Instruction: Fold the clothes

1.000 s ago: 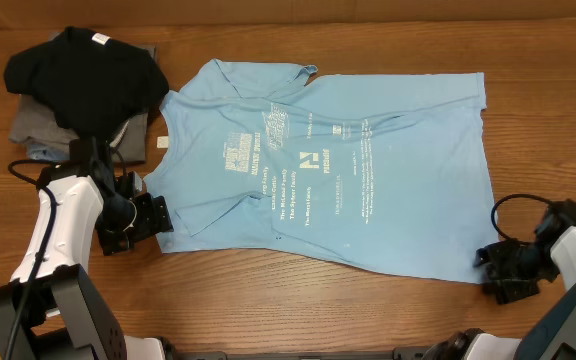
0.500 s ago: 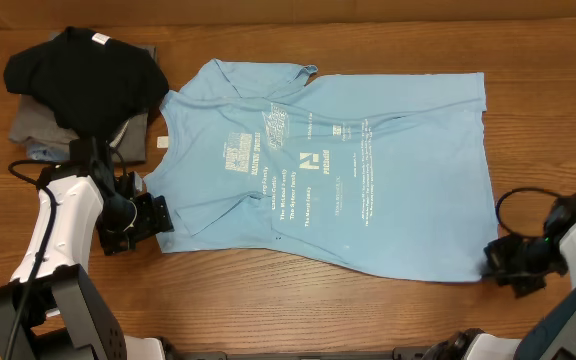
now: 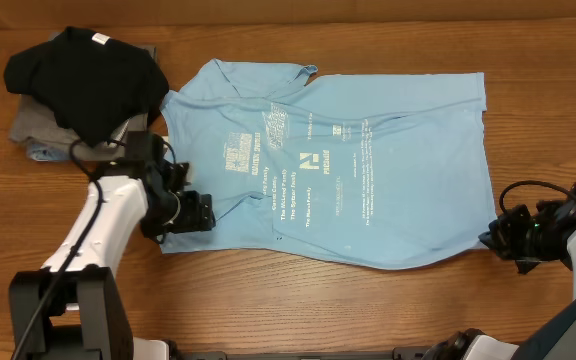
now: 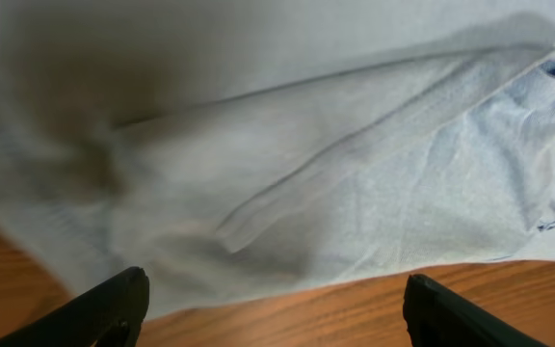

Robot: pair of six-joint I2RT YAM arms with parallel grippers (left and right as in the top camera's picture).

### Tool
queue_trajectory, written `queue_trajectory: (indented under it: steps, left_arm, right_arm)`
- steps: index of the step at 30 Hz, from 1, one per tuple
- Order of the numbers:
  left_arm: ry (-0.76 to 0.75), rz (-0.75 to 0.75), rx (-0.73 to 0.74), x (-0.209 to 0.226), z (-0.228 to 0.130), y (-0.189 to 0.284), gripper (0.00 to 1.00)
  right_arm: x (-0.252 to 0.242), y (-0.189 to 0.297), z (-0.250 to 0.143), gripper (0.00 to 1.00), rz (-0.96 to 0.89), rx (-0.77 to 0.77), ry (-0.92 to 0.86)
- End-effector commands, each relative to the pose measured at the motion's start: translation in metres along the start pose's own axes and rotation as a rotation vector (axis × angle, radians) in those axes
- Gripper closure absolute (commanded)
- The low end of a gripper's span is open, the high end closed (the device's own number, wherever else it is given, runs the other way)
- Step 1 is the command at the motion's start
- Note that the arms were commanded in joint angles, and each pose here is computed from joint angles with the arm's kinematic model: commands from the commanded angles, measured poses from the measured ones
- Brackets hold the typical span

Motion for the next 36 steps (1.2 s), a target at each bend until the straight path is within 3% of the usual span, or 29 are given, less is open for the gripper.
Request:
queue_trajectory:
  steps: [1, 6, 9, 14, 24, 33, 36]
  left_arm:
    - [-0.052, 0.047, -0.003, 0.003, -0.005, -0.013, 0.13]
    - [-0.05, 0.061, 0.009, 0.005, -0.009, -0.014, 0.14]
    - [-0.037, 0.053, 0.069, 0.004, -0.023, -0.013, 0.21]
    - [0.064, 0.105, 0.114, 0.02, -0.035, -0.009, 0.17]
    - [0.007, 0.081, -0.077, 0.016, 0.011, -0.012, 0.17]
    - [-0.069, 0.131, -0.063, 0.015, 0.0, -0.029, 0.18]
    - [-0.071, 0.131, -0.085, 0.016, 0.002, -0.034, 0.3]
  right_arm:
    - [0.021, 0.009, 0.0, 0.96, 0.1, -0.001, 0.067]
    - [0.021, 0.009, 0.0, 0.96, 0.1, 0.0, 0.067]
    - [0.02, 0.009, -0.001, 0.96, 0.098, 0.002, 0.065]
    - [0.02, 0.009, -0.001, 0.96, 0.098, 0.003, 0.065]
    - [0.022, 0.009, 0.001, 0.96, 0.102, -0.007, 0.07]
    - [0.022, 0.009, 0.003, 0.96, 0.105, -0.012, 0.073]
    - [0.023, 0.009, 0.004, 0.96, 0.107, -0.016, 0.075]
Point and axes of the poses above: each gripper's point midway between its finger pads, its own y axis back along the fingers, its own x axis along the line the jaws close on, z = x × y, the point moved 1 cm from there along y, back along the fingers, and after that the axes turned 4 degrees about -y, right-handed, at the moved point
